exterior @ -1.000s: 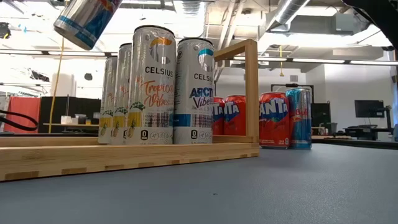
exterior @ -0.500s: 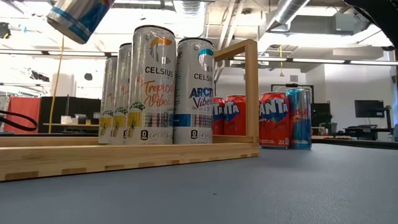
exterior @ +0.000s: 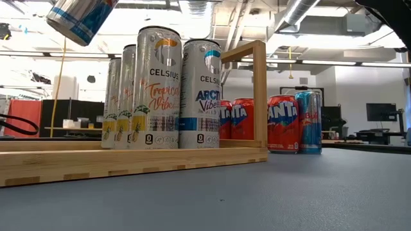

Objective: Place canned beverage on shelf
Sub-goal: Put the bottom blue soda can on the shelf

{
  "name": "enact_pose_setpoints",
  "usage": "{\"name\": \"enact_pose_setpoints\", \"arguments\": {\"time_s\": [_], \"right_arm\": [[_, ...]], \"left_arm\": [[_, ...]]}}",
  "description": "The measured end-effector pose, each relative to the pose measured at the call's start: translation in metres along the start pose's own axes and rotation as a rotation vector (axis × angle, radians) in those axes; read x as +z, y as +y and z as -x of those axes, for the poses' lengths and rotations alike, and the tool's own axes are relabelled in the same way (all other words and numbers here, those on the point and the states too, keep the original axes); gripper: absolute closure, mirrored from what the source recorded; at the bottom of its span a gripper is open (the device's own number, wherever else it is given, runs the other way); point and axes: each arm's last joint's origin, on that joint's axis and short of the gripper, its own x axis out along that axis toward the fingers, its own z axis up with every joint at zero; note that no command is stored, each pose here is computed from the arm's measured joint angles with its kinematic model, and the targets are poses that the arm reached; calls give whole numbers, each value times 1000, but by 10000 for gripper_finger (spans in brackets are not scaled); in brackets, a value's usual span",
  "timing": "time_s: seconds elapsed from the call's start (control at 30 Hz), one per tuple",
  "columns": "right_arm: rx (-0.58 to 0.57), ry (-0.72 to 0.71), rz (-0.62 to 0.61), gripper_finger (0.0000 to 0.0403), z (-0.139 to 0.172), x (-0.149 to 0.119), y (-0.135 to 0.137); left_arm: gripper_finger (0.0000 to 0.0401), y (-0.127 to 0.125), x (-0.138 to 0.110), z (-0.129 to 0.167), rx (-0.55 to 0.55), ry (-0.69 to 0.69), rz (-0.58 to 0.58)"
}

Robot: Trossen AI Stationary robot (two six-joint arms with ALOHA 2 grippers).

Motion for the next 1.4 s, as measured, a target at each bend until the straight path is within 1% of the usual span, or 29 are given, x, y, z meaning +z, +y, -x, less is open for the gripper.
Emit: {"name": "enact_pose_setpoints", "arguments": {"time_s": [0.03, 0.07, 0.13, 0.2, 0.27, 0.37, 0.47, 0.6, 0.67, 0.73, 0.83, 0.9, 1.0, 1.07, 1.2, 1.27, 1.33, 1.4], "right_arm": [[0, -1, -3, 226, 0, 0, 0], [-1, -1, -7, 215, 0, 0, 0], [-22, 5, -29, 170, 0, 0, -1], [-54, 6, -45, 123, 3, 2, -2], [-75, -2, -46, 89, 10, 6, -3], [-117, -18, -43, 69, 29, 14, -5], [-149, -43, -43, 71, 57, 24, -9], [-195, -117, -41, 86, 110, 41, -11], [-221, -163, -50, 91, 139, 49, -11], [-241, -193, -62, 92, 161, 53, -10], [-260, -223, -64, 93, 186, 57, -9], [-269, -246, -60, 93, 200, 60, -6], [-282, -281, -61, 93, 216, 63, -3], [-283, -293, -79, 93, 221, 64, -2], [-273, -285, -102, 93, 220, 63, -1], [-267, -269, -108, 93, 218, 62, -1], [-262, -259, -113, 93, 215, 61, -1], [-253, -239, -130, 92, 213, 59, -1]], "left_arm": [[190, 0, 0, 0, 0, 0, 1], [190, 0, 0, 0, 2, -1, 3], [190, 0, 0, 0, 19, -12, 6], [190, 1, 0, 0, 60, -26, 3], [190, 1, -1, 2, 98, -50, -1], [190, -1, -3, 6, 135, -79, 7], [190, -5, -7, 12, 171, -104, 16], [190, -13, -17, 27, 244, -215, 41], [190, -16, -31, 32, 284, -292, 66], [190, -17, -51, 33, 297, -348, 105], [190, -15, -79, 30, 275, -386, 181], [190, -12, -92, 26, 283, -418, 217], [190, -5, -107, 20, 325, -501, 248], [190, -1, -118, 17, 331, -512, 252], [190, 8, -132, 9, 335, -453, 203], [190, 12, -136, 9, 314, -395, 185], [190, 16, -135, 12, 291, -345, 180], [190, 18, -131, 17, 262, -327, 185]]}}
